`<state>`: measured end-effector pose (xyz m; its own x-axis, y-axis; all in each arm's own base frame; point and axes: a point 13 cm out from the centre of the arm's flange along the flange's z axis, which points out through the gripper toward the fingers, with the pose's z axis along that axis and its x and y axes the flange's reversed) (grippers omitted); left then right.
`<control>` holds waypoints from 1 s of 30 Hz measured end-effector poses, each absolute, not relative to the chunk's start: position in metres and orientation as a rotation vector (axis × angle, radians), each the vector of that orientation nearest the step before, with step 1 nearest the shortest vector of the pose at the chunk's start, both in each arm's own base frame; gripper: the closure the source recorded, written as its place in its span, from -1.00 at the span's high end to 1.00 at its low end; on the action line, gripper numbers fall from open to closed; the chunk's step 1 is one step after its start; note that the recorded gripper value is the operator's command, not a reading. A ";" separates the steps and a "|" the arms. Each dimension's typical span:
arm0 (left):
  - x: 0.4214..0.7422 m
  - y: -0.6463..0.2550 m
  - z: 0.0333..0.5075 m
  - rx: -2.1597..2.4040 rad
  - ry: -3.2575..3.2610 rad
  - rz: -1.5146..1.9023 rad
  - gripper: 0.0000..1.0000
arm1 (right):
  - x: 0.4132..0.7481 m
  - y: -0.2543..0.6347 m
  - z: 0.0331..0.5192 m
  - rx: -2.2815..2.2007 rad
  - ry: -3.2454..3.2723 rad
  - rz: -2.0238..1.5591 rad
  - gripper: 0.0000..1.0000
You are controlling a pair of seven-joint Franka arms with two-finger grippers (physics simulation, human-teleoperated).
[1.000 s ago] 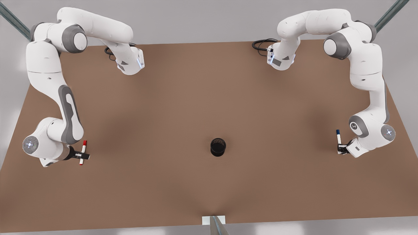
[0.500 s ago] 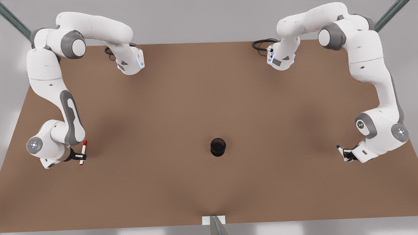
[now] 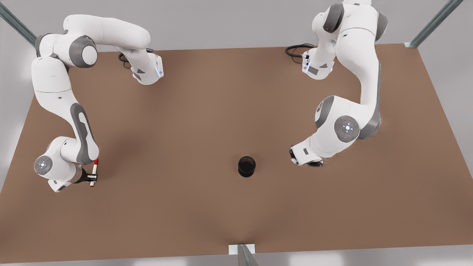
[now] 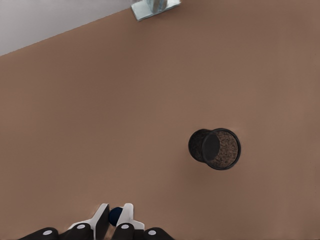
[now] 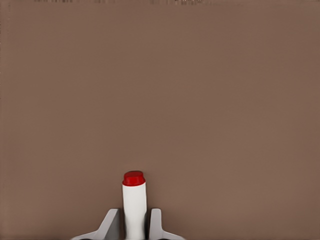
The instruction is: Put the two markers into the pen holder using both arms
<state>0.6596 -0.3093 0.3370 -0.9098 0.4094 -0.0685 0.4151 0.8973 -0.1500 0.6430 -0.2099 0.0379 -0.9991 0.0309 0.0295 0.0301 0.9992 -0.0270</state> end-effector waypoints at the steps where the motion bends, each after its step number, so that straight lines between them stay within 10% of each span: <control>1: 0.654 -0.340 0.341 0.619 3.007 -0.290 -0.57 | 0.643 -0.210 0.038 -0.045 -3.111 0.041 -0.22; 14: 0.655 -0.449 0.329 -0.067 2.933 -0.530 -0.57 | 0.650 -0.201 0.044 0.014 -3.127 0.021 -0.57; 23: 0.645 -0.442 0.294 -0.305 2.995 -0.502 -0.57 | 0.719 -0.079 0.228 0.290 -3.327 -0.037 -0.57; 30: 0.642 -0.438 0.262 -0.400 3.026 -0.463 -0.57 | 0.711 0.085 0.320 0.559 -3.344 -0.190 -0.57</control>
